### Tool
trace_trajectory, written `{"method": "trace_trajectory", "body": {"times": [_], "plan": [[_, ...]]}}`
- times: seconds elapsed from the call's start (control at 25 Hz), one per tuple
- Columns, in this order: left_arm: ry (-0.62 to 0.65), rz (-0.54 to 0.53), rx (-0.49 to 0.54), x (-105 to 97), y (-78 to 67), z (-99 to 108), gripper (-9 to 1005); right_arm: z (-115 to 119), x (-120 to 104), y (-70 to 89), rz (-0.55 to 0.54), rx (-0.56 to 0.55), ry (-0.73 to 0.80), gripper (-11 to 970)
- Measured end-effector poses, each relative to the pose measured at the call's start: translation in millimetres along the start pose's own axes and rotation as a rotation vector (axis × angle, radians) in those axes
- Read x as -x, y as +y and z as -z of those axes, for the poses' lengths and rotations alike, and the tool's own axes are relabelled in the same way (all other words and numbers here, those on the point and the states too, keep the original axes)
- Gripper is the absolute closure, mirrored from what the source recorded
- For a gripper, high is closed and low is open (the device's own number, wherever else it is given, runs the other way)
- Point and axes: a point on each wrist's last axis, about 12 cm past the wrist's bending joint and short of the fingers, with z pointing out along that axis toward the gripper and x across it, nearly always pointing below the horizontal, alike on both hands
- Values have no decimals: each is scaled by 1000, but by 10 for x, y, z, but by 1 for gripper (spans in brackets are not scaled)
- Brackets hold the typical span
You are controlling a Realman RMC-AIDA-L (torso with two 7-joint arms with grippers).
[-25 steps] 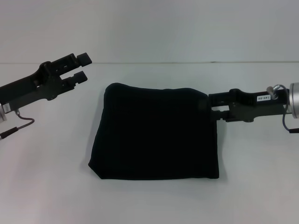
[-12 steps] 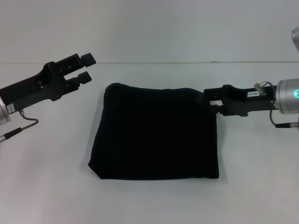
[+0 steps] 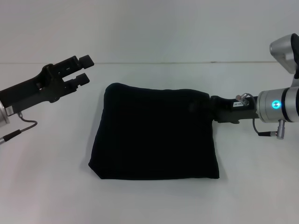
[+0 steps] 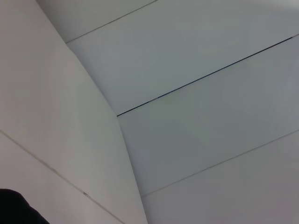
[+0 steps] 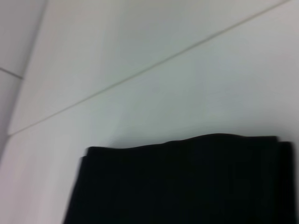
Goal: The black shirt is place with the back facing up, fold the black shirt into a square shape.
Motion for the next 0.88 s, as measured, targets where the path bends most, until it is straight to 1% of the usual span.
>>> {"method": "trace_trajectory", "body": {"times": [0.08, 0.16, 0.32, 0.44, 0.6, 0.68, 0.76, 0.84, 0.88], "plan": [[-1, 1, 1, -3, 4, 6, 243, 14, -1, -32, -6, -10, -1, 261], [-1, 1, 1, -4, 4, 9, 243, 64, 26, -25, -9, 14, -5, 261], [-3, 3, -6, -7, -1, 17, 244, 246, 129, 13, 9, 72, -10, 261], [-6, 9, -10, -21, 2, 22, 244, 356, 179, -8, 9, 93, -18, 260], [-5, 15, -12, -30, 3, 18, 244, 374, 155, -55, 11, 84, -3, 259], [2, 8, -14, -32, -3, 6, 244, 373, 129, -60, 67, 91, -5, 258], [23, -29, -20, -34, -21, 2, 244, 414, 100, -49, 169, 139, -34, 259], [60, -109, -37, -43, -49, 22, 244, 504, 25, -96, 320, 202, -116, 260], [82, -165, -48, -57, -61, 44, 244, 545, -45, -149, 386, 221, -158, 260]]}}
